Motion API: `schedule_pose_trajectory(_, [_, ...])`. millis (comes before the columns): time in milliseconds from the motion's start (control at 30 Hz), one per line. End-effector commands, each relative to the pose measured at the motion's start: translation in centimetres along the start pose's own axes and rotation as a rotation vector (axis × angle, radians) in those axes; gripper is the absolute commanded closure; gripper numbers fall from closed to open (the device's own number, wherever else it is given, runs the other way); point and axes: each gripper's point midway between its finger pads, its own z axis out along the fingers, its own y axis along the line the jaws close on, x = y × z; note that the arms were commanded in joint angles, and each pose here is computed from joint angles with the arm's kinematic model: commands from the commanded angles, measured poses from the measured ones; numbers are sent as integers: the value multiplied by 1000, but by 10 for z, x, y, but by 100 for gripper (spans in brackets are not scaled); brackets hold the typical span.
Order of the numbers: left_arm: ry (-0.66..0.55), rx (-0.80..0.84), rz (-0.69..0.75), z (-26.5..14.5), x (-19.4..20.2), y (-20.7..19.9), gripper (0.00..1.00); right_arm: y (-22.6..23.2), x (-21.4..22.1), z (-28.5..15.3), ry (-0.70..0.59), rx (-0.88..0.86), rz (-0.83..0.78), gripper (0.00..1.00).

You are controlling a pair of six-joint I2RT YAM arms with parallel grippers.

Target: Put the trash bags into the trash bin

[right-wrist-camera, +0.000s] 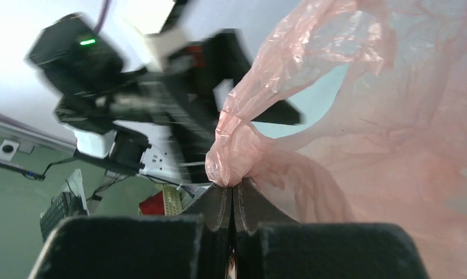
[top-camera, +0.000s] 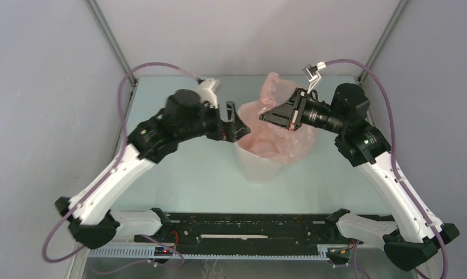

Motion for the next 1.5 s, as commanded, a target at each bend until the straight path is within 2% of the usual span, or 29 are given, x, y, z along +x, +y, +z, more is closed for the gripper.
schedule_pose_trajectory(0, [-209, 187, 55, -75, -30, -33, 0, -10, -11, 6, -47, 44, 78, 100])
schedule_pose_trajectory(200, [-344, 348, 3, -105, -40, -61, 0, 4, -21, 8, -100, 19, 183, 100])
schedule_pose_trajectory(333, [-460, 386, 103, -103, -50, -86, 0, 12, -30, 17, -187, 40, 349, 100])
schedule_pose_trajectory(533, [-576, 412, 140, -80, -62, -96, 0, 27, -35, 33, -237, 12, 523, 100])
schedule_pose_trajectory(767, [-581, 421, 139, -65, -56, -98, 0, 12, -33, 18, -321, 126, 600, 100])
schedule_pose_trajectory(967, [-546, 377, 139, -49, -53, -93, 0, 19, -17, 25, -239, 109, 615, 100])
schedule_pose_trajectory(1133, [-495, 321, 168, -29, -52, -91, 0, 27, -13, 25, -231, 93, 596, 100])
schedule_pose_trajectory(1167, [-500, 304, 166, -27, -55, -89, 3, 27, -12, 25, -226, 93, 596, 100])
schedule_pose_trajectory(1267, [-511, 272, 152, -24, -59, -85, 36, 26, -6, 25, -203, 101, 576, 100])
schedule_pose_trajectory(1333, [-505, 274, 149, -24, -57, -84, 57, 28, -7, 22, -203, 96, 536, 95])
schedule_pose_trajectory(1400, [-495, 247, 133, -25, -54, -77, 74, 28, -9, 16, -214, 93, 479, 85])
schedule_pose_trajectory(1467, [-497, 230, 125, -28, -51, -71, 84, 22, -11, 8, -225, 118, 445, 60])
